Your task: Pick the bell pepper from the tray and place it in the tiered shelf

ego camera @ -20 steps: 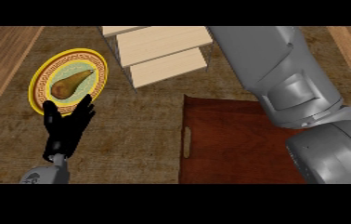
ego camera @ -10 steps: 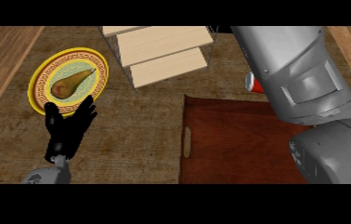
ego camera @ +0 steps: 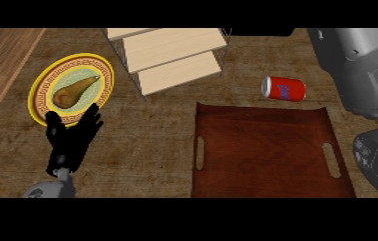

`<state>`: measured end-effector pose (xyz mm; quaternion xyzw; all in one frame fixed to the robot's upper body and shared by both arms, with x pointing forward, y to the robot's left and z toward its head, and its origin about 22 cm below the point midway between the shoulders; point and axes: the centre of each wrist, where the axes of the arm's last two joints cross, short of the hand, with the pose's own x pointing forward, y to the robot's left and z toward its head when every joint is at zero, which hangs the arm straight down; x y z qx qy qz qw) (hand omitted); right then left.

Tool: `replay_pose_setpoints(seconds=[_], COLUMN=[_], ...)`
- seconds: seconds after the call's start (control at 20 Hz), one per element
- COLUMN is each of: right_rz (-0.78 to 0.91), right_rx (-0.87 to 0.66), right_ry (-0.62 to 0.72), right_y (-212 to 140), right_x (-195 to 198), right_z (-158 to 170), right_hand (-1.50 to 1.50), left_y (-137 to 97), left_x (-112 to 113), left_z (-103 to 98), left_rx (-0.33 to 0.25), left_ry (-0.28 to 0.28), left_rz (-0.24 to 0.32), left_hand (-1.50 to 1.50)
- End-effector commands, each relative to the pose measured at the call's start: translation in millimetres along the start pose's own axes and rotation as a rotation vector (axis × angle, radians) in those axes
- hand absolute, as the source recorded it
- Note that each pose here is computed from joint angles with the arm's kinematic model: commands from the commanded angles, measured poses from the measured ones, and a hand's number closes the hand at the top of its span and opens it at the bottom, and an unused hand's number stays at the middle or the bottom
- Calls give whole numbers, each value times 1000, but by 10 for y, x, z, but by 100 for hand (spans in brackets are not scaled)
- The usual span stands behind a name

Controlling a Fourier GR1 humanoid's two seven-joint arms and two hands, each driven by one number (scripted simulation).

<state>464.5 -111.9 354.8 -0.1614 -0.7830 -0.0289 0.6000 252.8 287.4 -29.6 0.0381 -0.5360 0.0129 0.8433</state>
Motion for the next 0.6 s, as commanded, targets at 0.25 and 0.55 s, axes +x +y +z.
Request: replay_pose_setpoints(seconds=[0.25, 0.55], right_rz=[-119, -105], right_rx=[-125, -28], right_ry=[56, 55], right_y=[-1031, -1684], right_x=[-238, -429], right_z=[-299, -339], right_hand=[-150, -150], left_y=[102, 32], left_x=[7, -222], left_z=[34, 11], left_rx=[13, 20], left_ry=[12, 24], left_rz=[-19, 3], left_hand=[0, 0])
